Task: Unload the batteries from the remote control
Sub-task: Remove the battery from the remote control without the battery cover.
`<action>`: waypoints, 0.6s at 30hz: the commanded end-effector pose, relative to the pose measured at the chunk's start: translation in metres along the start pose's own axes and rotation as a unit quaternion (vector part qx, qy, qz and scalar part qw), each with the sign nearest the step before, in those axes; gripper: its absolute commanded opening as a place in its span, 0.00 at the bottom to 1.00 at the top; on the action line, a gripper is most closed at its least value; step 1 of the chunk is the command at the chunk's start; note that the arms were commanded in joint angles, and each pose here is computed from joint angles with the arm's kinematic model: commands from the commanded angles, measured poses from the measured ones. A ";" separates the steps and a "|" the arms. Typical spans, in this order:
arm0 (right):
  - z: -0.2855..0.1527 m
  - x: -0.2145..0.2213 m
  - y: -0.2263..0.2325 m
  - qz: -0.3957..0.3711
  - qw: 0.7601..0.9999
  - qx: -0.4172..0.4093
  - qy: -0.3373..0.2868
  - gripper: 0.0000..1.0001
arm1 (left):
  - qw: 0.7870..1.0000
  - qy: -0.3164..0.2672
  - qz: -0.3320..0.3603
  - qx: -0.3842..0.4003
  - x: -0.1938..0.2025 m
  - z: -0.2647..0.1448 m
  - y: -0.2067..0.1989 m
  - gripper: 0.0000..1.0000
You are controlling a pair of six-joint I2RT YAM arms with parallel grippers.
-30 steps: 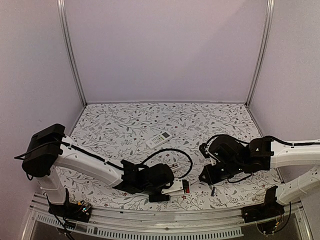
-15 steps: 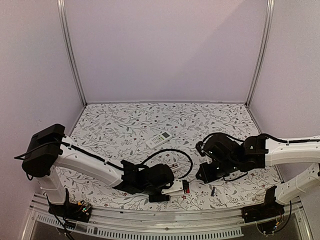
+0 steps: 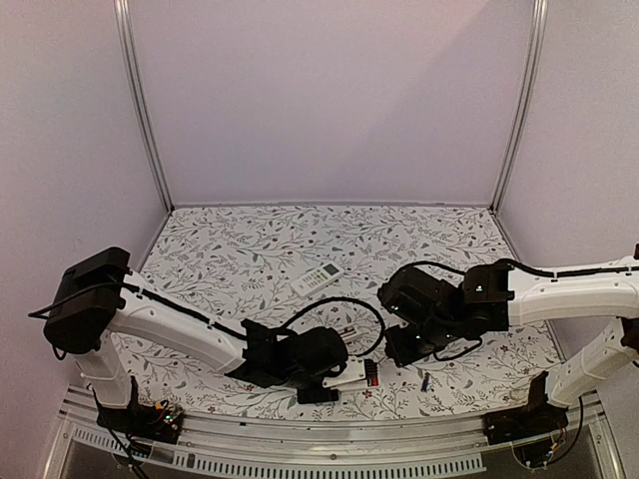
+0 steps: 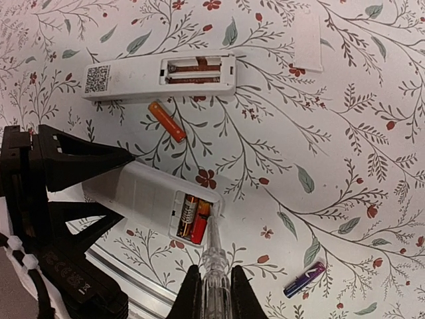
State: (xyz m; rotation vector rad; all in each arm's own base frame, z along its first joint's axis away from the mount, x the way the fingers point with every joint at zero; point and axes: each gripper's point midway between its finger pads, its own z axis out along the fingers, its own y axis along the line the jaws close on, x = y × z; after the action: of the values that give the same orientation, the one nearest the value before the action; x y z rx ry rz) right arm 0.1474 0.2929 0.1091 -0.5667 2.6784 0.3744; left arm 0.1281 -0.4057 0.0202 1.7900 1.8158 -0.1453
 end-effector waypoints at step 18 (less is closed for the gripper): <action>0.037 0.031 0.009 0.021 0.995 -0.044 0.083 0.00 | 0.998 0.053 0.020 0.036 0.035 0.017 -0.025 0.31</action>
State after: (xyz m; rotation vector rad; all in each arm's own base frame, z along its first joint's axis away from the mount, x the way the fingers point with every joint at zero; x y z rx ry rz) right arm 0.1457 0.3041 0.0980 -0.5905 2.7197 0.3196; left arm 0.1269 -0.4050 0.0184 1.7571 1.8614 -0.1654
